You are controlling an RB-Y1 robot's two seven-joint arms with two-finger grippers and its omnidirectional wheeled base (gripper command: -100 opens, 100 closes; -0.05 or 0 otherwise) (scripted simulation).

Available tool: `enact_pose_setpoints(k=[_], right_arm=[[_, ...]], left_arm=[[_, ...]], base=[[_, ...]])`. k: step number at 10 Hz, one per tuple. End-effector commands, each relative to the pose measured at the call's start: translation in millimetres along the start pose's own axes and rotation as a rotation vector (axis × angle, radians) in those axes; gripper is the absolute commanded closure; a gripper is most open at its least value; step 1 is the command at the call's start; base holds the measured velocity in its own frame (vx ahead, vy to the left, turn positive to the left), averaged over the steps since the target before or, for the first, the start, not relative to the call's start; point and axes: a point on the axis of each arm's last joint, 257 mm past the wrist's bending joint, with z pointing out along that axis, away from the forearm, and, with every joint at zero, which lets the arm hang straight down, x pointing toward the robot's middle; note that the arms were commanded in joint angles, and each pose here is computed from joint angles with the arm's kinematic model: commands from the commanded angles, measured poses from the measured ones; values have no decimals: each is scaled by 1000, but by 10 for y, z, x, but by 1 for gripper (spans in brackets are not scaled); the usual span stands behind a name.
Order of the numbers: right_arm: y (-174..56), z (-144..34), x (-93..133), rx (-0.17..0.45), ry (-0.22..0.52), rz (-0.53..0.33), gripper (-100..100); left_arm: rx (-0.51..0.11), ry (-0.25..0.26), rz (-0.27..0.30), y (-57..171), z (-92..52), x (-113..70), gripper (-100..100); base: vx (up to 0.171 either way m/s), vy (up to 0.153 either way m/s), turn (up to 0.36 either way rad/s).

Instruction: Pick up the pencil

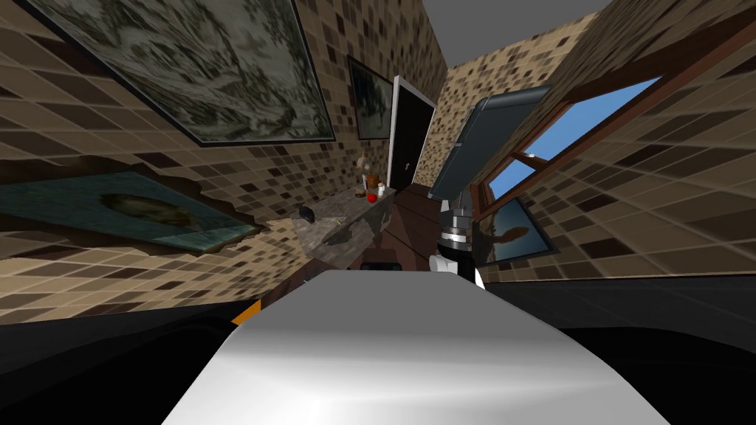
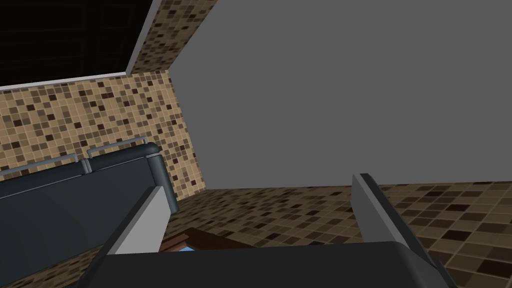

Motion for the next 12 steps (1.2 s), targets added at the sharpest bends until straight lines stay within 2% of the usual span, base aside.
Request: enact_pose_setpoints(k=[1,2,3,4,5,6,7,8,9,10,11,12], right_arm=[[0,0,0,0,0,0,0],[0,0,0,0,0,0,0],[0,0,0,0,0,0,0],[0,0,0,0,0,0,0],[0,0,0,0,0,0,0],[0,0,0,0,0,0,0],[0,0,0,0,0,0,0],[0,0,0,0,0,0,0],[0,0,0,0,0,0,0],[0,0,0,0,0,0,0],[0,0,0,0,0,0,0],[0,0,-1,0,0,0,0]], left_arm=[[-44,18,-15,122,-85,31,-100],[-113,37,-45,325,-263,70,-100],[-118,45,-40,332,-272,73,-100],[-186,59,-73,525,-464,109,-100],[-191,69,-65,527,-468,108,-100],[-256,81,-96,700,-659,136,-100],[-262,92,-89,706,-669,136,-100],[-329,105,-116,867,-871,157,-100],[-332,112,-111,868,-873,155,-100],[-397,126,-135,1014,-1076,166,-100],[-399,130,-132,1014,-1078,165,-100],[-464,142,-153,1145,-1279,166,-100]], base=[[21,-43,-17],[33,-48,-72],[34,-34,-31],[45,-33,-103],[40,-28,-36],[54,-33,-107],[52,-27,-52],[71,-24,-129],[65,-19,-59],[85,-29,-141],[79,-15,-64],[99,-10,-146]])
